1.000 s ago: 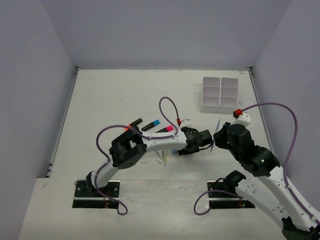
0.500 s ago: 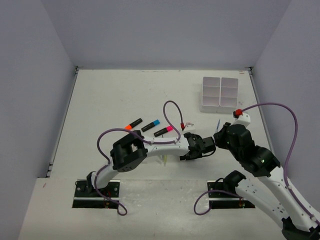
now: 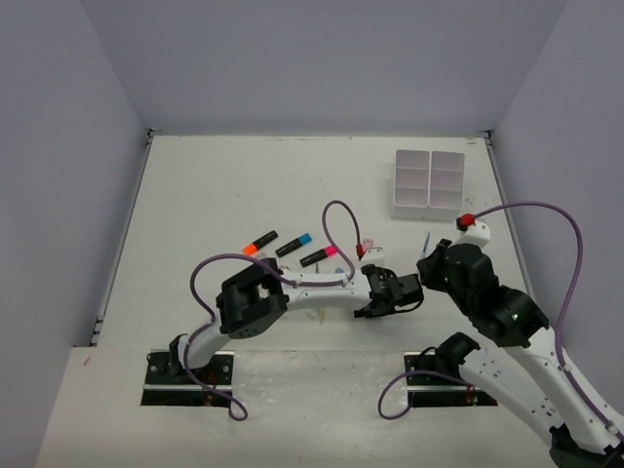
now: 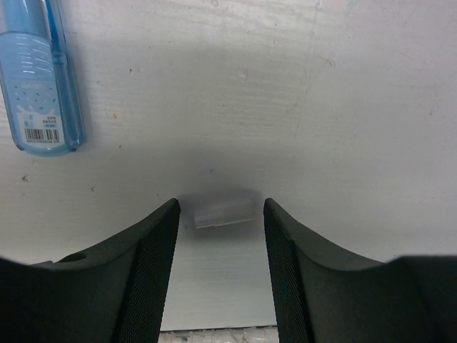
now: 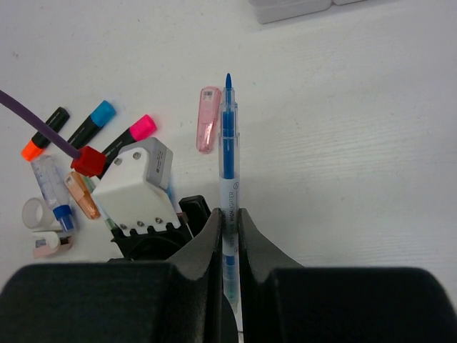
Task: Sort the stationery into containers
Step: Move the pen cap to the center of the board.
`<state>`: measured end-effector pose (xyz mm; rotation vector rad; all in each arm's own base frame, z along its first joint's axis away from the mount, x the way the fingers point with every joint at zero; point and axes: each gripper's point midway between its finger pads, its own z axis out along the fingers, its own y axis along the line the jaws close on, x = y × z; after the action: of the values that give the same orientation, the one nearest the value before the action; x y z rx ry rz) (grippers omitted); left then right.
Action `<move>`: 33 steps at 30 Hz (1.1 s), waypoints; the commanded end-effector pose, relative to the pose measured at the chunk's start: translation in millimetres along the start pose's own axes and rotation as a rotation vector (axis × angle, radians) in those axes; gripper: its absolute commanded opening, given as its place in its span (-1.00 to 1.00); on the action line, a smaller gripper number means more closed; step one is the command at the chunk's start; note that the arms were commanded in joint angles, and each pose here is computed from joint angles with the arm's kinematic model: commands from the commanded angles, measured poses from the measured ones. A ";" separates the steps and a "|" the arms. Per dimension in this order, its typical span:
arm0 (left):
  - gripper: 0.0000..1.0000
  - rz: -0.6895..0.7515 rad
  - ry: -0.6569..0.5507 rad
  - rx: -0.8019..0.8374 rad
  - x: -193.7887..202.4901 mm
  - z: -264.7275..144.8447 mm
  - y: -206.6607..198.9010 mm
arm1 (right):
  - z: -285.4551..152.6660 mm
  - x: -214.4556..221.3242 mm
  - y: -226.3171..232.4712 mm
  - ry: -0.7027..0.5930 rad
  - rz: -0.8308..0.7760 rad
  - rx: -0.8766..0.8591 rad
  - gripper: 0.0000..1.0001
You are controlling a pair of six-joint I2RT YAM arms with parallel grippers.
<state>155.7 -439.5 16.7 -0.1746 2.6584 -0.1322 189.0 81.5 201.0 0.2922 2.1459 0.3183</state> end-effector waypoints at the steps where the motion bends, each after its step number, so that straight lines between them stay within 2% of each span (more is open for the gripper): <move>1: 0.06 0.049 0.035 -0.065 25.1 14.2 13.7 | -4.7 -11.0 6.0 -0.035 0.018 -0.028 -1.00; 13: 0.10 0.088 0.048 -0.066 46.4 10.5 14.1 | -8.7 -13.4 5.6 -0.042 0.020 -0.033 -1.00; 17: 0.04 0.091 0.049 -0.086 48.2 14.1 17.4 | -9.6 -13.9 6.6 -0.043 0.022 -0.039 -1.00; 19: -0.09 0.094 0.059 -0.086 51.8 13.5 18.0 | -9.5 -13.8 5.5 -0.042 0.019 -0.033 -1.00; 23: -0.10 0.096 0.050 -0.090 52.3 15.8 18.6 | -11.2 -15.6 6.4 -0.047 0.022 -0.039 -1.00; 30: -0.38 0.107 0.038 -0.097 49.9 17.1 21.1 | -14.8 -17.8 5.4 -0.060 0.025 -0.045 -1.00; 33: -0.68 0.132 0.041 -0.091 50.6 17.6 23.1 | -15.8 -18.4 4.7 -0.061 0.023 -0.044 -1.00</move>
<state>128.9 -447.2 14.7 -0.0888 2.6618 -0.1248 186.0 79.3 208.3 0.2972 2.1152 0.3430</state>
